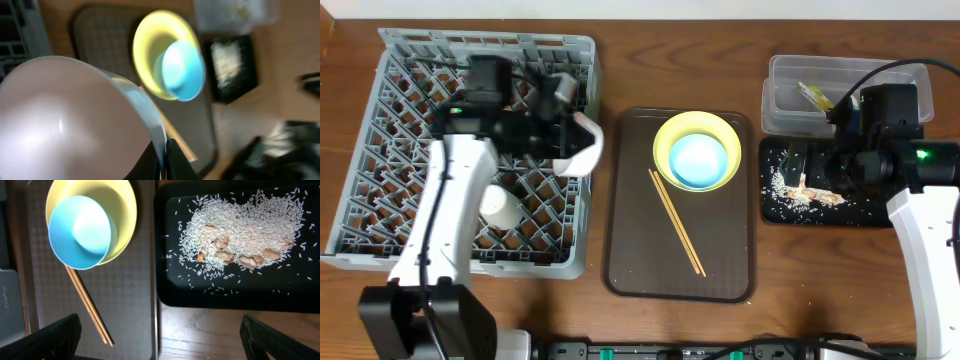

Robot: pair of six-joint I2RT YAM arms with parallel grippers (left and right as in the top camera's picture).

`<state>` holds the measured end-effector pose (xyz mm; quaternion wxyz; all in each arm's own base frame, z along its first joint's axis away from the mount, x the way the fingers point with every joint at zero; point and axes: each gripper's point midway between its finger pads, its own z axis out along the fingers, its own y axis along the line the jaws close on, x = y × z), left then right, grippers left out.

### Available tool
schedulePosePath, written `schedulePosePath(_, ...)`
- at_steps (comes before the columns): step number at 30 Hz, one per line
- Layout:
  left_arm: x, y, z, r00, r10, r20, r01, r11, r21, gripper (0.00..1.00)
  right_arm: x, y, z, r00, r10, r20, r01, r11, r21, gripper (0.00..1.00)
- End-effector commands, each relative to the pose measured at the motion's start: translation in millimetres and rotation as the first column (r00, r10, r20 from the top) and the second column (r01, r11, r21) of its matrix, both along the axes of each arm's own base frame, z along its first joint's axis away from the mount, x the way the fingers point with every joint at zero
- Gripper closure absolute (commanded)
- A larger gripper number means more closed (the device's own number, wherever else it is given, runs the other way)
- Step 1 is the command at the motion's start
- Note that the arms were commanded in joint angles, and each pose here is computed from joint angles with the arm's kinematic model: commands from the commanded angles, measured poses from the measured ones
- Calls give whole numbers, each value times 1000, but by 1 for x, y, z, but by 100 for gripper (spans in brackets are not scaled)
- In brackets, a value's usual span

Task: Sort waste into correct bins and load items into the dishwasher
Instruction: 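Carry the pink-white cup to the dish rack and set it down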

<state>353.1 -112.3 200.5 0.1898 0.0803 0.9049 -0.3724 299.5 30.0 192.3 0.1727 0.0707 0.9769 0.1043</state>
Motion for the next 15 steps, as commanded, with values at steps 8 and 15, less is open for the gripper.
schedulePosePath(8,18,50,20,995,97,-21,-99,949,-300,93,2,-6,7,1000,-25,17,25,1000,-6,1)
schedulePosePath(15,30,76,-8,981,150,-119,-184,914,-362,92,1,-6,7,1000,-25,17,25,1000,-6,1)
